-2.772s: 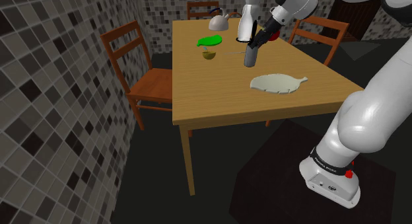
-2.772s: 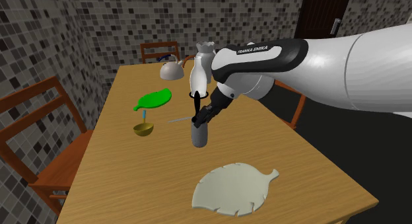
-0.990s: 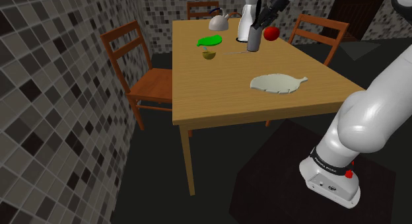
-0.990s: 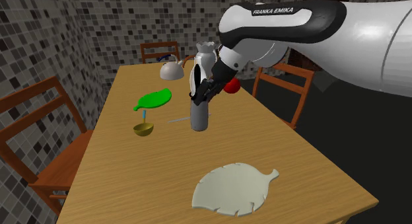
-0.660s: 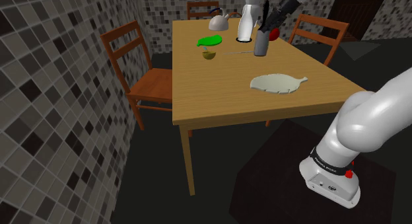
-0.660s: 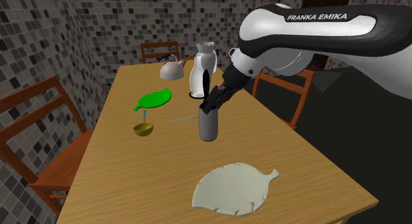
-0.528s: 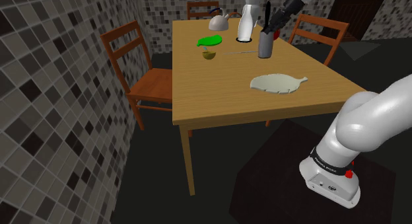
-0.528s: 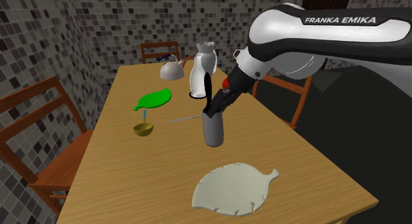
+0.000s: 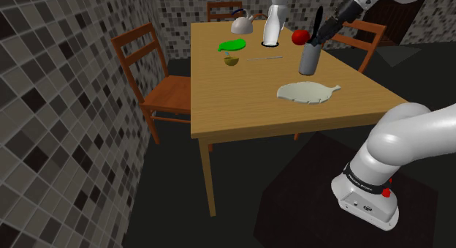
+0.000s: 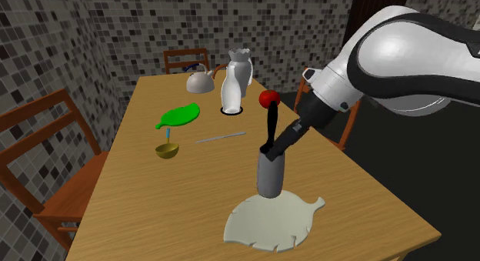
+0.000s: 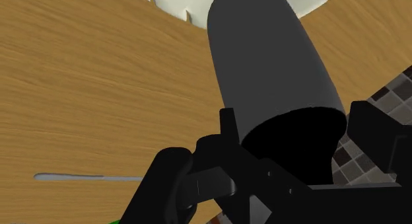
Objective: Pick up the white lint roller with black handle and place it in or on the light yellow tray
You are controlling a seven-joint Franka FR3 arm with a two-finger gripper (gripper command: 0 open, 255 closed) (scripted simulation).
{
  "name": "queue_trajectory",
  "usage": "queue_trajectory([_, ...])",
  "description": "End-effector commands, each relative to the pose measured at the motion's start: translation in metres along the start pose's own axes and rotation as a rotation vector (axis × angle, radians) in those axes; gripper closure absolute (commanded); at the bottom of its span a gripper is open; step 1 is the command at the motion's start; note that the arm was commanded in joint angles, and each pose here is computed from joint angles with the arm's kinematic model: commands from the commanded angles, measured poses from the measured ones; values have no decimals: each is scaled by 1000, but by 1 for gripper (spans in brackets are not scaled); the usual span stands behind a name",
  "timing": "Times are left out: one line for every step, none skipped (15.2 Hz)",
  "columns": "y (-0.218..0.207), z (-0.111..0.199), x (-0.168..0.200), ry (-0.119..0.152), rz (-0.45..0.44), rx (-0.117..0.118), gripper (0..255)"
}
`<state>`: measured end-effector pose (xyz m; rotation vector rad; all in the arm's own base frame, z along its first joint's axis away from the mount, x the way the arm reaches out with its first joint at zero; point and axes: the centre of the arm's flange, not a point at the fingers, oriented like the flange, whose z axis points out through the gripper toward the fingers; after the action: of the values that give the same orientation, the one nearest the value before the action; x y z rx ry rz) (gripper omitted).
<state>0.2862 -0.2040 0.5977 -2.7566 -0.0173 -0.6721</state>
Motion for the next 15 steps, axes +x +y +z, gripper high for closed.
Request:
queue_trajectory([-13,-8,-22,0,0,-1,255])
queue_trajectory([-18,-11,-33,0,0,-1,255])
queue_trajectory([-24,-15,-45,0,0,-1,255])
queue_trajectory([-23,-10,-47,0,0,-1,255])
queue_trajectory([-21,-6,-49,0,0,-1,255])
queue_trajectory([-20,-2,-52,0,0,-1,255])
queue_trajectory([-18,3,-54,0,0,-1,255])
queue_trajectory([-16,7,-57,0,0,-1,255])
queue_trajectory([-15,12,-59,0,0,-1,255])
queue_trajectory([-13,16,-61,0,0,-1,255])
queue_trajectory([-12,21,-64,0,0,-1,255])
queue_trajectory([-10,25,-66,0,0,-1,255])
queue_trajectory([-9,30,-68,0,0,-1,255])
queue_trajectory([-7,34,-71,0,0,-1,255])
queue_trajectory([-6,38,-73,0,0,-1,255])
